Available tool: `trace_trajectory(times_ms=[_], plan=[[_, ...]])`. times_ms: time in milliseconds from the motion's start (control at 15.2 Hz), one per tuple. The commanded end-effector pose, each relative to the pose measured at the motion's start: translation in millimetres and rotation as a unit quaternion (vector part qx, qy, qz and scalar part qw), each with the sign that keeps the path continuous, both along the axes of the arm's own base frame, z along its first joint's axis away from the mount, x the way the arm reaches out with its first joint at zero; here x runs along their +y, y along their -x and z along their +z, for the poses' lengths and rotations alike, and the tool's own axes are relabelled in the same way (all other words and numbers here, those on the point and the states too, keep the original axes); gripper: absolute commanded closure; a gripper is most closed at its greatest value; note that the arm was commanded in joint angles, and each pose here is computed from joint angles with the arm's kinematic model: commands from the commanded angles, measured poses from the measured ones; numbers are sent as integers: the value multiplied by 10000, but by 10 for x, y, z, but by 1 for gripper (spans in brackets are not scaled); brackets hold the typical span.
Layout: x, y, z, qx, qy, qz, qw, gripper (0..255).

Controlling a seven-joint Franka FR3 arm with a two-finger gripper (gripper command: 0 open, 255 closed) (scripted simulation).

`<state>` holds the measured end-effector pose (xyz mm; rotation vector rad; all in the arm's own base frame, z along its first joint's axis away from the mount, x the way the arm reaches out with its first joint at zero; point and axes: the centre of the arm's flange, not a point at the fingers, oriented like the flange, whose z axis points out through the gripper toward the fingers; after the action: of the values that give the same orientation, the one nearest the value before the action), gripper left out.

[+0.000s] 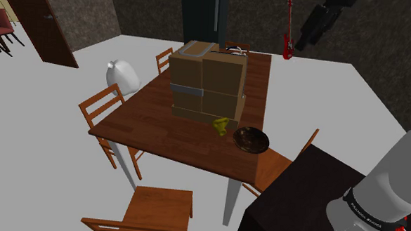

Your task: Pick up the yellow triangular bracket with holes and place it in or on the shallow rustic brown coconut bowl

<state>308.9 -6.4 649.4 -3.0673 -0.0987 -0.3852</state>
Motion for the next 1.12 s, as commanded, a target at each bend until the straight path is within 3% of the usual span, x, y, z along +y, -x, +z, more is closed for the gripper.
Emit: trace_trajectory(times_ms=[0, 1056], plan=[[0, 0, 0, 0, 0, 0, 10000, 0], [148, -1325, -1709, 464, -6, -718, 9963, 0]])
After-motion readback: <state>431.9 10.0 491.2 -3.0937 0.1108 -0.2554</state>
